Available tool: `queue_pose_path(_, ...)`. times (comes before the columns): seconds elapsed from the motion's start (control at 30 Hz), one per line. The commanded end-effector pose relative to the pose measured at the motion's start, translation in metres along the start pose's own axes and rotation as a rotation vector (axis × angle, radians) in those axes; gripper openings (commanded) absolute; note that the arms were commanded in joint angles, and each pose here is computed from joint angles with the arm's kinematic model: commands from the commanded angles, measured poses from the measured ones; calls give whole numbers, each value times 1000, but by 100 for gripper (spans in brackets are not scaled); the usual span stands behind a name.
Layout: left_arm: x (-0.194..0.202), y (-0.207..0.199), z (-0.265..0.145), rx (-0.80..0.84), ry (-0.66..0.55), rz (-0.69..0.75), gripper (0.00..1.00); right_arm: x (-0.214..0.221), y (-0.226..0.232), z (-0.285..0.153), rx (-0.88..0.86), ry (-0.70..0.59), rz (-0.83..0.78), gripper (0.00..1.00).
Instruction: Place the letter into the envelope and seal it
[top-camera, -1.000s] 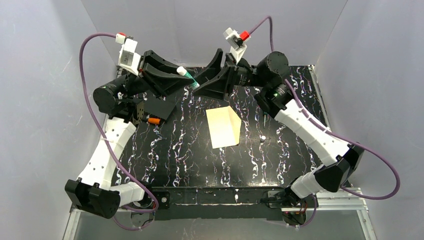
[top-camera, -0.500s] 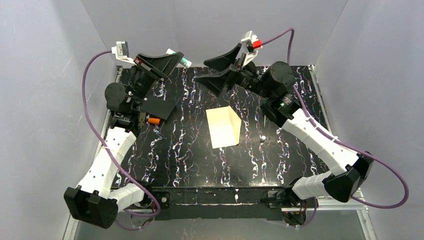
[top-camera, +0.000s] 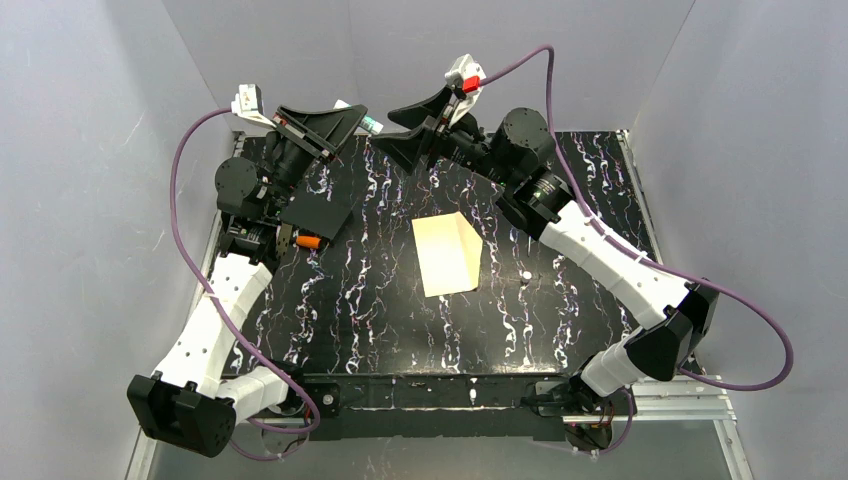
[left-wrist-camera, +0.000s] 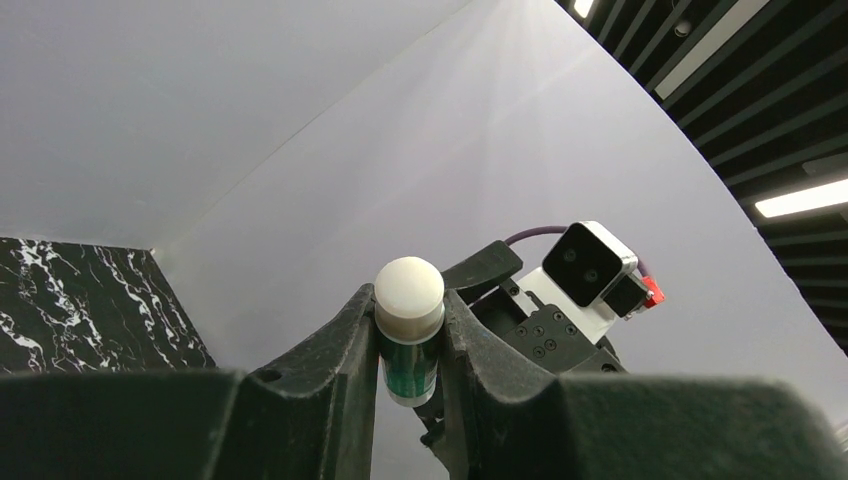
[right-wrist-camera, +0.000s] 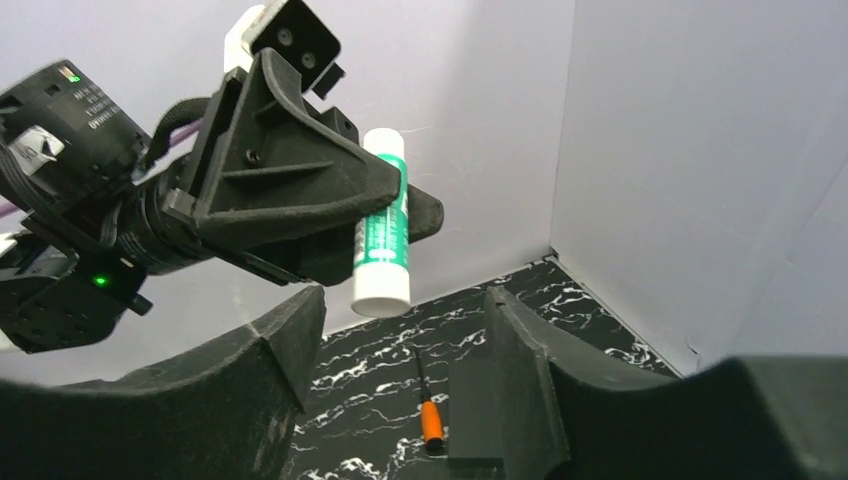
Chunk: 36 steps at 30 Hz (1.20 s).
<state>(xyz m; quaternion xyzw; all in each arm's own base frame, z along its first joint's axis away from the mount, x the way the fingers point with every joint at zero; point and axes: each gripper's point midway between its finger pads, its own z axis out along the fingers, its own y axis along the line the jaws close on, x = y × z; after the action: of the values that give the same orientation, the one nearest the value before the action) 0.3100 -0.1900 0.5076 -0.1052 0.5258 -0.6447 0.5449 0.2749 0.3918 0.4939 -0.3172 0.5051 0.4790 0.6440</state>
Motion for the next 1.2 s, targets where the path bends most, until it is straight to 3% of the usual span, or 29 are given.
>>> queue_pose_path(0.0,-12,-28,-6,57,-46,42,0,-44,8,2,-13,-120,-52,61)
queue_pose_path(0.07,-12,-29,-5,62,-38,47,0,-45,9,3,-19,-124,-41,50)
queue_pose_path(0.17,-11,-31,-3,71,-26,54,0,-45,12,5,-34,-120,-18,47)
queue_pose_path(0.4,-12,-35,-5,82,-28,98,0,-38,12,8,-42,-103,12,60)
queue_pose_path(0.57,-11,-39,-5,93,-20,109,0,-34,14,11,-59,-91,37,60)
queue_pose_path(0.67,-10,-39,-6,95,-17,111,0,-34,16,13,-74,-89,49,50)
queue_pose_path(0.97,-5,-45,-8,126,12,164,0,-60,35,10,-155,-154,107,1)
queue_pose_path(1.17,10,-63,-9,277,98,384,0,-94,64,-8,-270,-249,271,1)
